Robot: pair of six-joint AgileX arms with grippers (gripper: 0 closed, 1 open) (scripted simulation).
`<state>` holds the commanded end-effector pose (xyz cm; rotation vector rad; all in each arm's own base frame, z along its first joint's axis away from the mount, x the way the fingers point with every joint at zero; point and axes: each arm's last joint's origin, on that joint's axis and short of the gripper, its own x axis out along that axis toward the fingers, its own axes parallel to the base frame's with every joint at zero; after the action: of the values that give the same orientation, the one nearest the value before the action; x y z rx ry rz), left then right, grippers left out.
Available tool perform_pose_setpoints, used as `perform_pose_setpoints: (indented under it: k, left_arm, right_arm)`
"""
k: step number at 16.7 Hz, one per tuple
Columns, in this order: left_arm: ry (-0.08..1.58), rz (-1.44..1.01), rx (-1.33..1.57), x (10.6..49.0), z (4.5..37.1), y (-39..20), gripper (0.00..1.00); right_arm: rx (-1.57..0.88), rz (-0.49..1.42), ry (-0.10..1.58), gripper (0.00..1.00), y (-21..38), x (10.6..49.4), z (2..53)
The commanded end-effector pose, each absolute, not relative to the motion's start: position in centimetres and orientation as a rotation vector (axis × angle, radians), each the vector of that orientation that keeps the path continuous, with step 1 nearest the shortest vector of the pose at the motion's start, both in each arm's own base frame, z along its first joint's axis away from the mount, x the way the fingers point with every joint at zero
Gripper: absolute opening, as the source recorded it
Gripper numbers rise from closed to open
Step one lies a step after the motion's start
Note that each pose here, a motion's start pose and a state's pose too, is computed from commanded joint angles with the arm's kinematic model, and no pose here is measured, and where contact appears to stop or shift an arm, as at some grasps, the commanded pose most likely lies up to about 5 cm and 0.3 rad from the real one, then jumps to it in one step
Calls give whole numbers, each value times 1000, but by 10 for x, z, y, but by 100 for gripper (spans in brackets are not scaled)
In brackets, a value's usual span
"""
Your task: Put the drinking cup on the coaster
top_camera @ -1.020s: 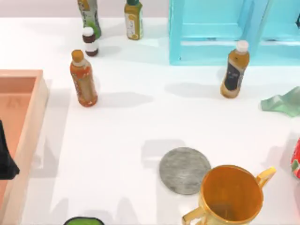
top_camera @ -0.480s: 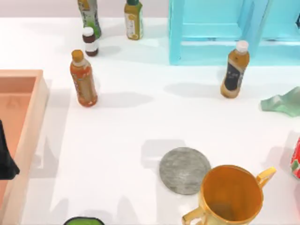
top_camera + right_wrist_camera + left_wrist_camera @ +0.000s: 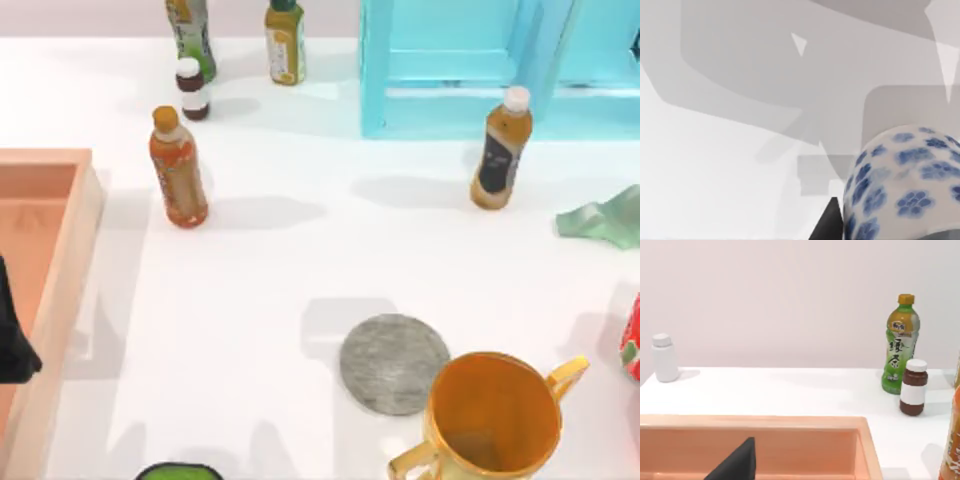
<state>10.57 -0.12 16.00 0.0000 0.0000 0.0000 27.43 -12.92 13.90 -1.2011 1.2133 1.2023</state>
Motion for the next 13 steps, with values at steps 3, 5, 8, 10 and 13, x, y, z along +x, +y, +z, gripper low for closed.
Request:
perform_pose_setpoints:
  k: [3, 5, 8, 10, 13]
  left_arm:
    - [0, 0, 0, 106, 160, -1, 100]
    - [0, 0, 0, 106, 160, -1, 100]
    - [0, 0, 0, 106, 160, -1, 100]
    - [0, 0, 0, 106, 160, -1, 100]
    - [0, 0, 0, 106, 160, -1, 100]
  right_arm:
    - [-1201, 1202, 1213, 10, -129, 274, 139]
    - [-1201, 1202, 1213, 0, -129, 274, 139]
    - [-1201, 1202, 1213, 0, -129, 274, 139]
    - [-1201, 1202, 1213, 0, -129, 274, 139]
    - [-1203, 1200, 1212, 0, -129, 275, 140]
